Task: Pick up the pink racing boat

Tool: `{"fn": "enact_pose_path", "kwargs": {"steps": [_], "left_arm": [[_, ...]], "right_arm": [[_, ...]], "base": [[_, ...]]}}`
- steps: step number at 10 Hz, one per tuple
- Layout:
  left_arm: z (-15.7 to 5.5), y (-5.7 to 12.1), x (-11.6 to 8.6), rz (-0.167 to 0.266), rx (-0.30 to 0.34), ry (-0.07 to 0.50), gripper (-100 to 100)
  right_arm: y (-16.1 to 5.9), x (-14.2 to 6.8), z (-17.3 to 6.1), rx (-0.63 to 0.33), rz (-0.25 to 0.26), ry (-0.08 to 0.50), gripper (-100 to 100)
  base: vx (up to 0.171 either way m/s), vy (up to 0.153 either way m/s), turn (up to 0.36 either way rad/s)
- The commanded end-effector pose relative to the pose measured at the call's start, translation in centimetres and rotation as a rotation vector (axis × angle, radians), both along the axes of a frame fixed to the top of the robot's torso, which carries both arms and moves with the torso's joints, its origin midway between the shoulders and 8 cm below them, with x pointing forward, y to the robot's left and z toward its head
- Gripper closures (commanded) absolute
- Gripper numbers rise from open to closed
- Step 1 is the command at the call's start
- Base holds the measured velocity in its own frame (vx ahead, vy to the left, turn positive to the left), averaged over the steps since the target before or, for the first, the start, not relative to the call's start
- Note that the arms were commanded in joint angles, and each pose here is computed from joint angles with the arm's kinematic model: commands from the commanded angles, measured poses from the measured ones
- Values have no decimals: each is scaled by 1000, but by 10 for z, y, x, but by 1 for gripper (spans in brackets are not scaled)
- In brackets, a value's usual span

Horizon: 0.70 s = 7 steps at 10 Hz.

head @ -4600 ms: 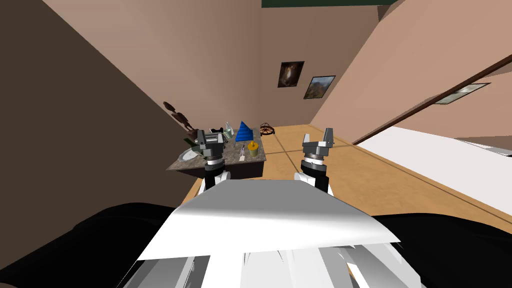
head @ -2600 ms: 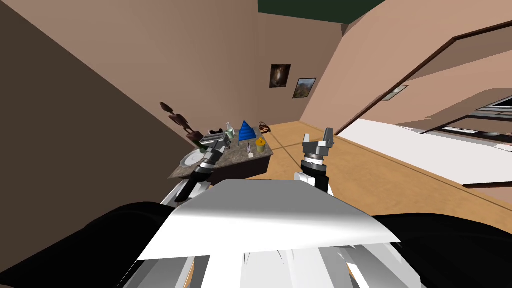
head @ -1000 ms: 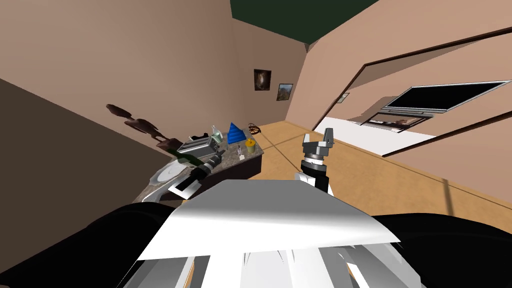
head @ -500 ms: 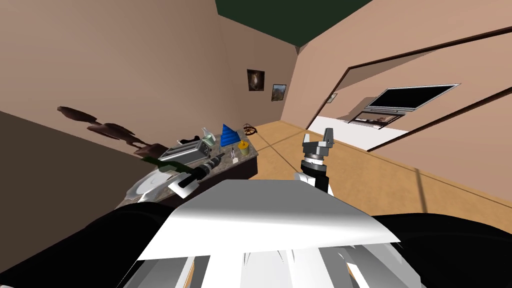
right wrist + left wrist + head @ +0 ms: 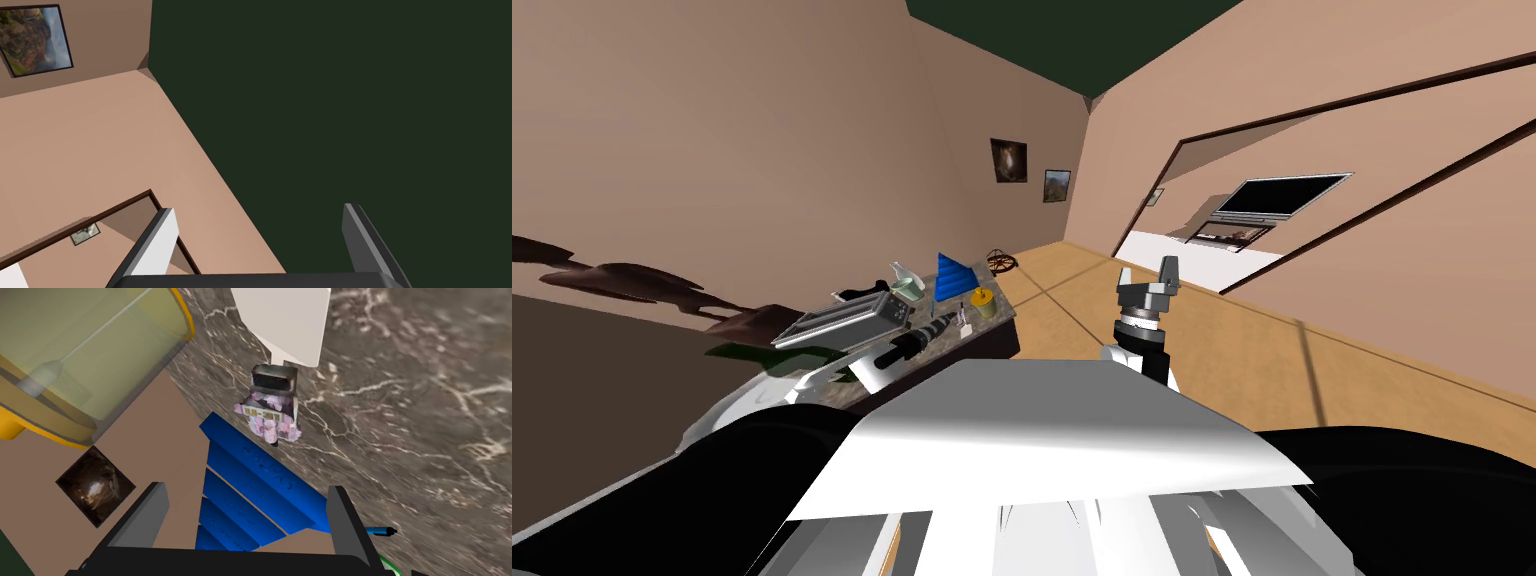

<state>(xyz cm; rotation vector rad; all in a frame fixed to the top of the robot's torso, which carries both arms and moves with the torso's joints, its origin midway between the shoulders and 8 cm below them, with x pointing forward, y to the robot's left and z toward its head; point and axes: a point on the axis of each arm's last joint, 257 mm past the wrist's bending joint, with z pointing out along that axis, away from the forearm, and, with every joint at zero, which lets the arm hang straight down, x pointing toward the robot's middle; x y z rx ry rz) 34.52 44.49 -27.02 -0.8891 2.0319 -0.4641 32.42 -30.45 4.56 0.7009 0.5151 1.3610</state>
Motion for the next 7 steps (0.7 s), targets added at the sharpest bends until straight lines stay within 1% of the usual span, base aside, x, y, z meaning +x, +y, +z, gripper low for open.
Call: {"fn": "enact_pose_path", "kwargs": {"steps": [1, 3, 5, 6, 7], "left_arm": [[-13, 24, -7, 24, 65, 52, -100], [-25, 49, -17, 50, 134, 111, -100], [-36, 67, -30, 72, 182, 164, -100], [-48, 77, -45, 88, 201, 210, -100], [-42, 69, -35, 75, 186, 183, -100]], "right_arm": [[0, 0, 0, 0, 0, 0, 0], [0, 0, 0, 0, 0, 0, 0], [0, 0, 0, 0, 0, 0, 0], [0, 0, 0, 0, 0, 0, 0], [0, 0, 0, 0, 0, 0, 0]], "base": [[55, -91, -162], [77, -101, -138], [60, -88, -110], [65, -74, -99], [30, -32, -12]]}}
